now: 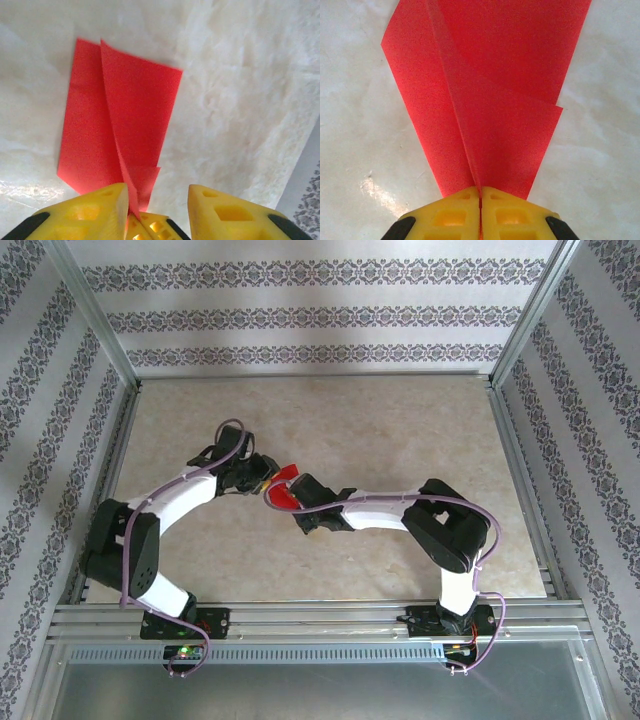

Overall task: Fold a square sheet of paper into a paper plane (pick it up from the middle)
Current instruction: Fourth fold the wing at the center of the table.

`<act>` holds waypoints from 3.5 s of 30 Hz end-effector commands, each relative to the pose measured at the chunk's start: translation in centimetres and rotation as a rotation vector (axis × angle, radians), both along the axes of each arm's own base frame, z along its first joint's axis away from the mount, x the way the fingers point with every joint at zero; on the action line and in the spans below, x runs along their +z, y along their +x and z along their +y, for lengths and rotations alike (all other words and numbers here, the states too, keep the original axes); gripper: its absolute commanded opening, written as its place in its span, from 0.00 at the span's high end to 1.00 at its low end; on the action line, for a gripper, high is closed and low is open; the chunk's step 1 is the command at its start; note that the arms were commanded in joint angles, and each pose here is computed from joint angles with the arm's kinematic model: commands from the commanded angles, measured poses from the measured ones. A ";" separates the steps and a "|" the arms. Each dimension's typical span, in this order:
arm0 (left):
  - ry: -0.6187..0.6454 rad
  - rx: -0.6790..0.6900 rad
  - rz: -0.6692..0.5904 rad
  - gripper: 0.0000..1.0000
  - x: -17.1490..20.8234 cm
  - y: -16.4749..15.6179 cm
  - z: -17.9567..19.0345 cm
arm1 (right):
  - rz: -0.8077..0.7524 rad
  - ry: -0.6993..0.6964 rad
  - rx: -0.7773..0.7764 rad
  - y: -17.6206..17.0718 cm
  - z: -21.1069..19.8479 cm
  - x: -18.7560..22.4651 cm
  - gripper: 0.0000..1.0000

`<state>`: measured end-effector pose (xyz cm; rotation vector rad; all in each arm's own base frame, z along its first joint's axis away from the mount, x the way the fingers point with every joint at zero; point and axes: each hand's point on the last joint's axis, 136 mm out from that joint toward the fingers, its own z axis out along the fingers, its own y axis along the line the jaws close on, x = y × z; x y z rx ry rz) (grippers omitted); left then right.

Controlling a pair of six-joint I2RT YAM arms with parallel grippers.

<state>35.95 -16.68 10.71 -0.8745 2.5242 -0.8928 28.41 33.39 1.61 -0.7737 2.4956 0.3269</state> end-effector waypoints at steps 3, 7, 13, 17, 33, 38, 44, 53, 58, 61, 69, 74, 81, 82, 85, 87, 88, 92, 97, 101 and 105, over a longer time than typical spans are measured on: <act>0.041 0.002 -0.039 0.59 1.1 -0.5 1.3 | 0.145 0.131 -0.004 -0.9 0.3 -0.2 0.92; 0.001 -0.029 -0.081 0.59 1.0 -0.9 0.7 | 0.226 0.221 -0.015 -1.0 0.5 0.0 0.92; -0.055 -0.067 -0.104 0.66 -0.8 -2.0 -0.8 | 0.311 0.322 -0.041 -0.7 0.2 0.3 0.92; -0.079 -0.093 -0.112 0.72 -1.9 -2.2 -1.9 | 0.349 0.360 -0.043 -0.6 0.1 0.6 0.92; -0.109 -0.210 -0.096 0.77 -5.3 -1.9 -5.9 | 0.492 0.523 -0.091 0.0 -0.6 0.5 0.91; -0.109 -0.216 -0.082 0.70 -6.0 -1.8 -6.2 | 0.498 0.522 -0.096 -0.1 -0.7 0.2 0.91; -0.105 -0.217 -0.059 0.65 -6.8 -2.0 -6.2 | 0.502 0.519 -0.100 -0.1 -0.7 -0.1 0.90; -0.115 -0.205 -0.096 0.67 -5.6 -1.8 -6.1 | 0.501 0.510 -0.108 0.0 -1.0 -0.5 0.89; -0.097 -0.216 -0.155 0.69 -3.7 -1.4 -6.0 | 0.503 0.507 -0.112 -0.1 -1.0 -0.6 0.90; -0.070 -0.227 -0.131 0.68 -4.4 -1.5 -5.8 | 0.503 0.506 -0.112 -0.1 -1.0 -0.6 0.89; -0.086 -0.218 -0.088 0.68 -6.2 -1.5 -6.0 | 0.505 0.509 -0.112 0.0 -1.0 -0.6 0.89; -0.090 -0.217 -0.077 0.64 -6.8 -1.5 -6.1 | 0.507 0.506 -0.113 -0.1 -1.0 -0.7 0.89; -0.062 -0.191 0.017 0.57 -8.9 -2.4 -5.5 | 0.499 0.504 -0.113 0.0 -1.1 -0.6 0.85; -0.055 -0.186 0.034 0.57 -9.2 -2.6 -5.4 | 0.496 0.502 -0.113 0.0 -1.2 -0.6 0.84; -0.029 -0.175 0.087 0.57 -10.2 -3.1 -4.9 | 0.487 0.497 -0.109 0.0 -1.2 -0.4 0.81; -0.010 -0.168 0.118 0.58 -10.6 -3.3 -4.7 | 0.476 0.498 -0.104 0.1 -1.3 -0.1 0.79; 0.000 -0.165 0.131 0.57 -10.8 -3.4 -4.5 | 0.473 0.497 -0.101 0.0 -1.3 0.0 0.79; 0.038 -0.158 0.179 0.57 -11.4 -3.8 -4.0 | 0.446 0.492 -0.100 0.1 -1.6 0.4 0.78; 0.092 -0.144 0.254 0.58 -12.4 -4.6 -3.1 | 0.420 0.486 -0.097 0.2 -1.8 1.0 0.77; 0.127 -0.136 0.297 0.58 -12.9 -5.0 -2.6 | 0.405 0.473 -0.098 0.2 -1.9 1.1 0.77; 0.156 -0.134 0.336 0.57 -13.4 -5.4 -2.2 | 0.402 0.447 -0.083 0.0 -1.7 0.7 0.77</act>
